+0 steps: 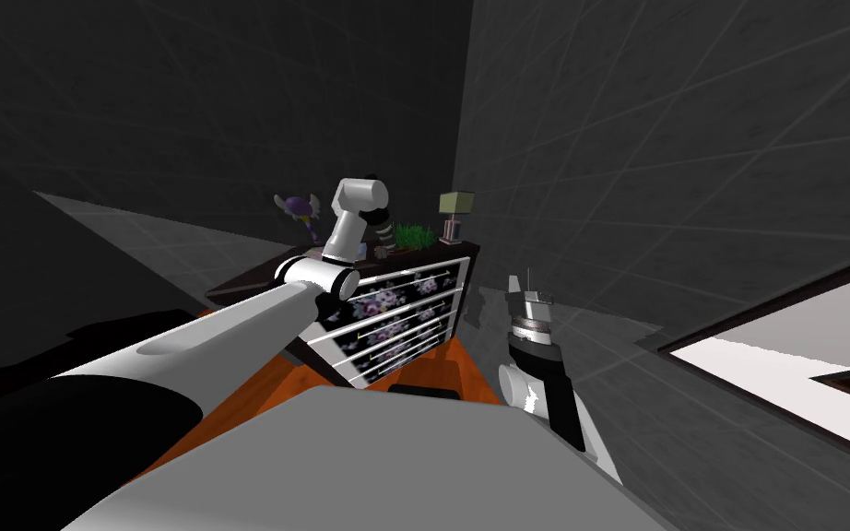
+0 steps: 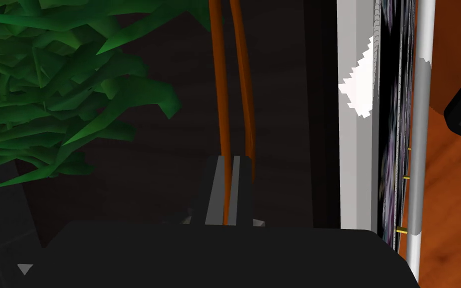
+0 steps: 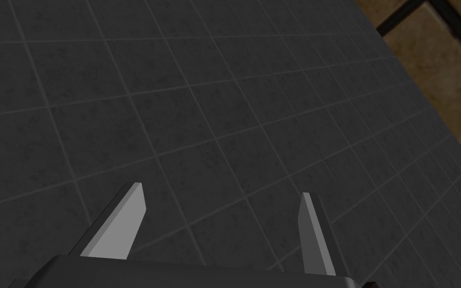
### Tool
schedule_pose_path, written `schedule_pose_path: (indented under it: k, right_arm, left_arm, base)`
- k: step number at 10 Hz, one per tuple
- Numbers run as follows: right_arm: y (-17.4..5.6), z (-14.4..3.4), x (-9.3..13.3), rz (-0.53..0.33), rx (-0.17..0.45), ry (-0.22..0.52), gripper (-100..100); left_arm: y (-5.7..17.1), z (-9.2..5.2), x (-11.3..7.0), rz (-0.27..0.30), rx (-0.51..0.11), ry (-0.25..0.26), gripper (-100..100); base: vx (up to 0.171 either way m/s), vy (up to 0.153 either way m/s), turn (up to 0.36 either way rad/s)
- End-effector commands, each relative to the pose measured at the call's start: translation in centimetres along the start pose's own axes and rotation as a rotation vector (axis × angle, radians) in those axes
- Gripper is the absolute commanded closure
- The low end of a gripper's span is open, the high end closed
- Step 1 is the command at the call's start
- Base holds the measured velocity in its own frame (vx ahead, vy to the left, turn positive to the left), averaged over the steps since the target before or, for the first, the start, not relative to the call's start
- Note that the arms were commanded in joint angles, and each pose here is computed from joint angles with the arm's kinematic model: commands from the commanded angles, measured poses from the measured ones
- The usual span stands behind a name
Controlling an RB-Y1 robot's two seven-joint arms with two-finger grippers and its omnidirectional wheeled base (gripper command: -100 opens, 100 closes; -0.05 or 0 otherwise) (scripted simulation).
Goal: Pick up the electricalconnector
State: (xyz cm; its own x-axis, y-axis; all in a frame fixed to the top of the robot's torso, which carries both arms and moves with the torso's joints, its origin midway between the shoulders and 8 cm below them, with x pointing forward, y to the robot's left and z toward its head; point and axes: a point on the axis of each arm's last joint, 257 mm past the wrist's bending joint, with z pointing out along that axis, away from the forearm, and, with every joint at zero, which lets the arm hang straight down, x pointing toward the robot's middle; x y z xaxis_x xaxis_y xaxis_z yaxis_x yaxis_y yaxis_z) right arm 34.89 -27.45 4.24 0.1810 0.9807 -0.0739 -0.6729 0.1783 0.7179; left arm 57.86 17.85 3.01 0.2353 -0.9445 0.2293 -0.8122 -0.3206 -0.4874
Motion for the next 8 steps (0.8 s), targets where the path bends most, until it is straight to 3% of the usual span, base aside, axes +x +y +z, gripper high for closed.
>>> schedule_pose_path:
  k: [1, 3, 4, 5, 6, 7, 8]
  right_arm:
    - [0.0, 0.0, 0.0, 0.0, 0.0, 0.0, 0]
    - [0.0, 0.0, 0.0, 0.0, 0.0, 0.0, 0]
    - [0.0, 0.0, 0.0, 0.0, 0.0, 0.0, 0]
    - [0.0, 0.0, 0.0, 0.0, 0.0, 0.0, 0]
    - [0.0, 0.0, 0.0, 0.0, 0.0, 0.0, 0]
    - [0.0, 0.0, 0.0, 0.0, 0.0, 0.0, 0]
    - [0.0, 0.0, 0.0, 0.0, 0.0, 0.0, 0]
  left_arm:
    - [0.0, 0.0, 0.0, 0.0, 0.0, 0.0, 100]
    - [0.0, 0.0, 0.0, -0.001, 0.001, 0.0, 100]
    - [0.0, 0.0, 0.0, -0.001, 0.0, 0.0, 0]
    - [0.0, -1.2, 0.3, 0.0, 0.001, 0.001, 100]
    - [0.0, -1.8, 0.4, 0.0, 0.0, 0.001, 100]
    - [0.0, -1.4, 0.5, 0.0, 0.002, 0.002, 100]
    - [0.0, -1.5, 0.5, 0.0, 0.001, 0.001, 0]
  base:
    - [0.0, 0.0, 0.0]
    - [0.0, 0.0, 0.0]
    - [0.0, 0.0, 0.0]
    - [-0.008, 0.012, 0.007]
    - [-0.009, 0.022, 0.006]
    - [-0.003, 0.01, -0.001]
    - [0.0, 0.0, 0.0]
